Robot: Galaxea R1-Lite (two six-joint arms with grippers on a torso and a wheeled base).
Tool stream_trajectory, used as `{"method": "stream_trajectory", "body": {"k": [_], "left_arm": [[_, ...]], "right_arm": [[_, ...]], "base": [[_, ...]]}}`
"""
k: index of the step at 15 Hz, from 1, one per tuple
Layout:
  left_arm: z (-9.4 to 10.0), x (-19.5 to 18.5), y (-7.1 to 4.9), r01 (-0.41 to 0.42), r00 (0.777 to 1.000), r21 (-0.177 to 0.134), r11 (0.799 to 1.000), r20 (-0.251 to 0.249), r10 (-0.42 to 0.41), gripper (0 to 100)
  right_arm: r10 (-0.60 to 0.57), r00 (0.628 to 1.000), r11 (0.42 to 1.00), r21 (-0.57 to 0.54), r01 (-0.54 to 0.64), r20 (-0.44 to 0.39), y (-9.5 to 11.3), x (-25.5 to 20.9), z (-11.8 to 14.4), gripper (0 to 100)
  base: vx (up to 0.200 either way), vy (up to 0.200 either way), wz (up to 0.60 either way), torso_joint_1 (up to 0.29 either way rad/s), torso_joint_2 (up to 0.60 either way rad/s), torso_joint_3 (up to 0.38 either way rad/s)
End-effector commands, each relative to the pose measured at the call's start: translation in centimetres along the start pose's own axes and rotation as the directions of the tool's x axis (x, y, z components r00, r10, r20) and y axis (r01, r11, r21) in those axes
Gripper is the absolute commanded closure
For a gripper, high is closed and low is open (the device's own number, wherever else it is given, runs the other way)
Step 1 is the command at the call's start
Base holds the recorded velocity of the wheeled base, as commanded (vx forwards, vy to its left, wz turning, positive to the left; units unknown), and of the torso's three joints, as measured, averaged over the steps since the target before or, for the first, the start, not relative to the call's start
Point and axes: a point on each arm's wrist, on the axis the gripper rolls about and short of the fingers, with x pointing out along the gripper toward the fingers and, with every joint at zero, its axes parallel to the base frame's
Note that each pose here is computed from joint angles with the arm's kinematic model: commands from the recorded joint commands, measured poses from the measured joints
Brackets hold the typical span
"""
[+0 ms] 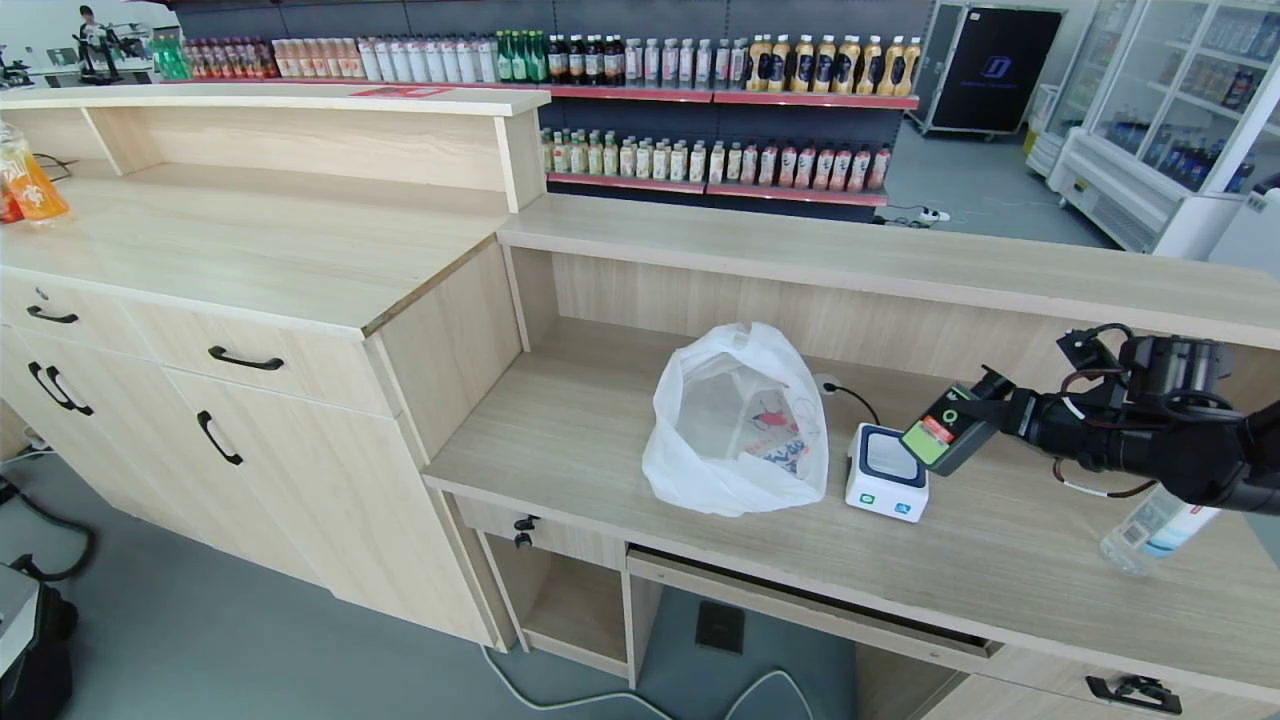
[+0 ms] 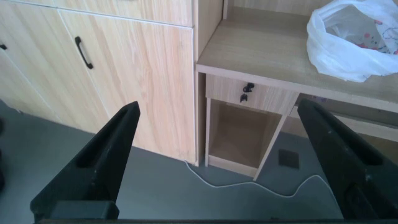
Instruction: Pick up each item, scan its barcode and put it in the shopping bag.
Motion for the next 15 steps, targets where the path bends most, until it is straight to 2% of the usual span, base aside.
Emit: {"method": "stream_trajectory", "body": {"k": [1,15], "left_arm": [[-0.02,0.01,0.0,-0.001,1.0,0.0,1.0,-0.001,0.001,0],[-0.02,0.01,0.0,-0.001,1.0,0.0,1.0,-0.001,0.001,0]], "right_arm": [[0.006,1.0,1.0,-0.004,-0.006,-0.001,0.15,0.31,0.0,100],[-0.001,1.0,1.0,-0.002,0.001,0.002,-0.27,0.46,0.05,100]], "base": [[0.0,0.0,0.0,0.0,0.0,0.0],[0.0,0.0,0.0,0.0,0.0,0.0]]}}
